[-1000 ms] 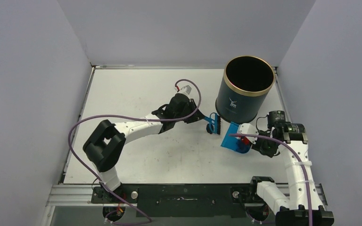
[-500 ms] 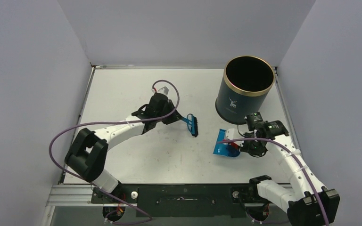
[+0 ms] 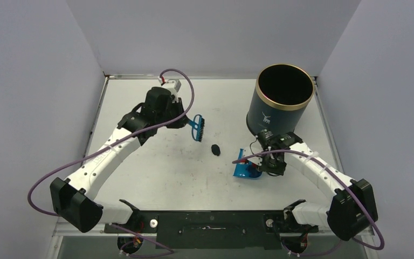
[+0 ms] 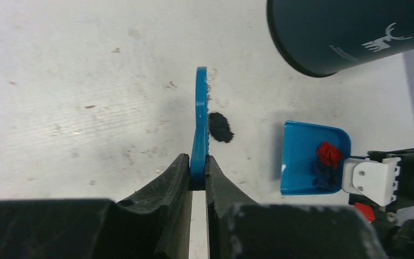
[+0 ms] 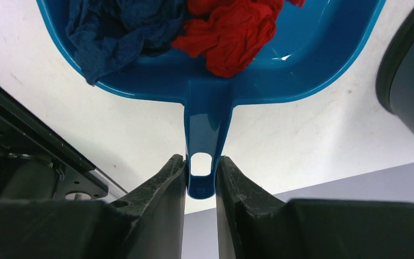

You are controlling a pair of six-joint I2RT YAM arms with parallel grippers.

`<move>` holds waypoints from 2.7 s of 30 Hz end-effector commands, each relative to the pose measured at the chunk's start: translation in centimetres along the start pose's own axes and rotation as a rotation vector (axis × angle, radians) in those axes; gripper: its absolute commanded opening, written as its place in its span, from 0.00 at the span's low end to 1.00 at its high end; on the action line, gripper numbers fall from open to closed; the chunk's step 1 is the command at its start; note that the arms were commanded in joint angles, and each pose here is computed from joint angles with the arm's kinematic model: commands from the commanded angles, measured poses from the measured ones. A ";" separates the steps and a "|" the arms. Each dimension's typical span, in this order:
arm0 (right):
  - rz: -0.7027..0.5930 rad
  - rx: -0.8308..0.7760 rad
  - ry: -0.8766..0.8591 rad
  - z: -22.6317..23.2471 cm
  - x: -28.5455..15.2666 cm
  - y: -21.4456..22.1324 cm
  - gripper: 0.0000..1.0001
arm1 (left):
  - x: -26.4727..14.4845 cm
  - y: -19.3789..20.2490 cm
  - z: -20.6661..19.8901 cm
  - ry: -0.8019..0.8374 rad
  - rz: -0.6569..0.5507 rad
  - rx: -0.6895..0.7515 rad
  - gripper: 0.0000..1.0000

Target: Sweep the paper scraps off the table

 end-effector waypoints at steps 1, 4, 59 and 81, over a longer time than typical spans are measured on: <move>0.000 0.007 0.094 -0.9 0.2 -2.6 0.05 | -1.9 1.2 4.6 -0.246 0.159 0.231 0.00; 0.022 -0.002 0.137 -0.3 1.2 -4.0 0.05 | -1.4 1.6 6.3 -0.343 0.215 0.281 0.00; -0.119 0.165 0.001 1.5 3.1 -7.9 0.05 | 6.9 1.7 -3.6 0.652 0.044 -0.269 0.00; -0.386 0.192 0.073 -1.2 -4.9 -8.9 0.05 | 1.1 -3.2 6.2 0.679 -0.307 -0.510 0.00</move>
Point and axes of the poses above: each gripper's point midway between its finger pads, its own x axis out along the fingers, its own z axis along the line the jaws close on, y = z × x, the point moved 3 cm from there along -x, back along the fingers, and after that the axes turned 13 degrees about x, right-handed, at the moved point
